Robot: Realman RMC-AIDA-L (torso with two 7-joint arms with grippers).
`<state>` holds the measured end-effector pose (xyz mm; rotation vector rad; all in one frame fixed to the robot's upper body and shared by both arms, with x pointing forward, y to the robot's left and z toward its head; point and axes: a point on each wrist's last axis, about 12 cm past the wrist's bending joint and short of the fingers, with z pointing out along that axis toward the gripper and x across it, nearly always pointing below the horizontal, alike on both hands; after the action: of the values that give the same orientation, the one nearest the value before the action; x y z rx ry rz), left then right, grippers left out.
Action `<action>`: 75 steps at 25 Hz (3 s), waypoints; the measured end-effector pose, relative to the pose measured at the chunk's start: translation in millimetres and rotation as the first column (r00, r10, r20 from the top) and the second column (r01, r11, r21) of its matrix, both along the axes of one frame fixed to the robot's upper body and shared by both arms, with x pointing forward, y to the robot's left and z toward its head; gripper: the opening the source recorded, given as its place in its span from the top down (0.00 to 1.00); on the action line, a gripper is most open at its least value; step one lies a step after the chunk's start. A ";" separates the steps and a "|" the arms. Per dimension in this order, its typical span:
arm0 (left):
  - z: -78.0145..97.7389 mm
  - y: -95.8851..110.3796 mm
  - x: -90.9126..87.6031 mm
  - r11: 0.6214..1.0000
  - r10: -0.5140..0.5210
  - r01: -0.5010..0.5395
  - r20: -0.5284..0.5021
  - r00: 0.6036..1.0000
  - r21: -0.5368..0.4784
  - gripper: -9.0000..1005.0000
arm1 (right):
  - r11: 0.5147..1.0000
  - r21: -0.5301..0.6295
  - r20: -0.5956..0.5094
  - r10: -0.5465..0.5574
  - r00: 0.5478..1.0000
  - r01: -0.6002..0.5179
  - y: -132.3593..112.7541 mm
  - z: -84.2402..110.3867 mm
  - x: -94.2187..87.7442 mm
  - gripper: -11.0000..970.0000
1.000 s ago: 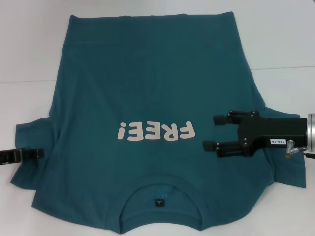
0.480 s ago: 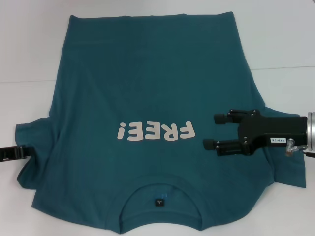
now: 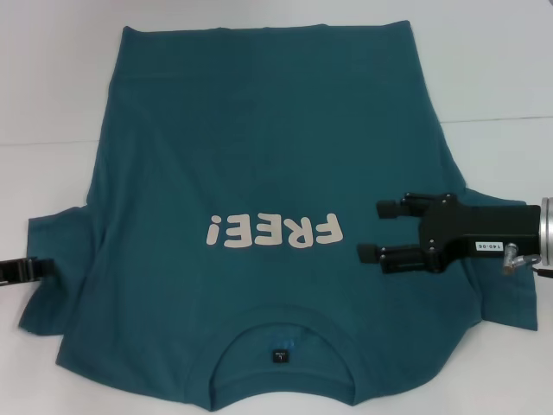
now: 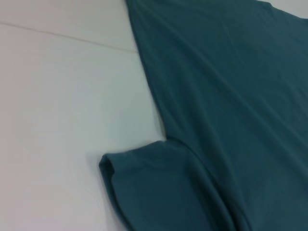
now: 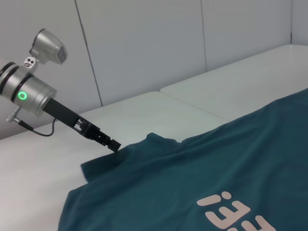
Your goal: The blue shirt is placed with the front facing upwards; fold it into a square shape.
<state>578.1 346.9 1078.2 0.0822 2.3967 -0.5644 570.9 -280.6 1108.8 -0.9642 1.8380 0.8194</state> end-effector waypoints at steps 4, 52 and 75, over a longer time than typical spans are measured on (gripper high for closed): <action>6.9 2.6 -4.7 1.000 0.001 -0.001 0.018 1.000 0.004 0.97 | 1.000 0.007 -0.002 -0.010 1.000 0.010 -1.8 -0.3 -0.7 0.06; -9.2 -7.0 -1.1 0.998 0.048 -0.049 -0.073 0.996 -0.024 0.10 | 1.000 -0.002 0.000 -0.013 1.000 0.013 -2.5 -0.1 0.2 0.06; -9.1 -5.9 1.4 0.998 0.054 -0.052 -0.050 0.997 0.046 0.60 | 1.000 0.007 -0.022 -0.021 1.000 0.021 -2.0 -0.2 0.3 0.06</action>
<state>579.5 341.0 1069.1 0.0232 2.4539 -0.4941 571.1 -282.6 1108.6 -0.9337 1.8594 0.8263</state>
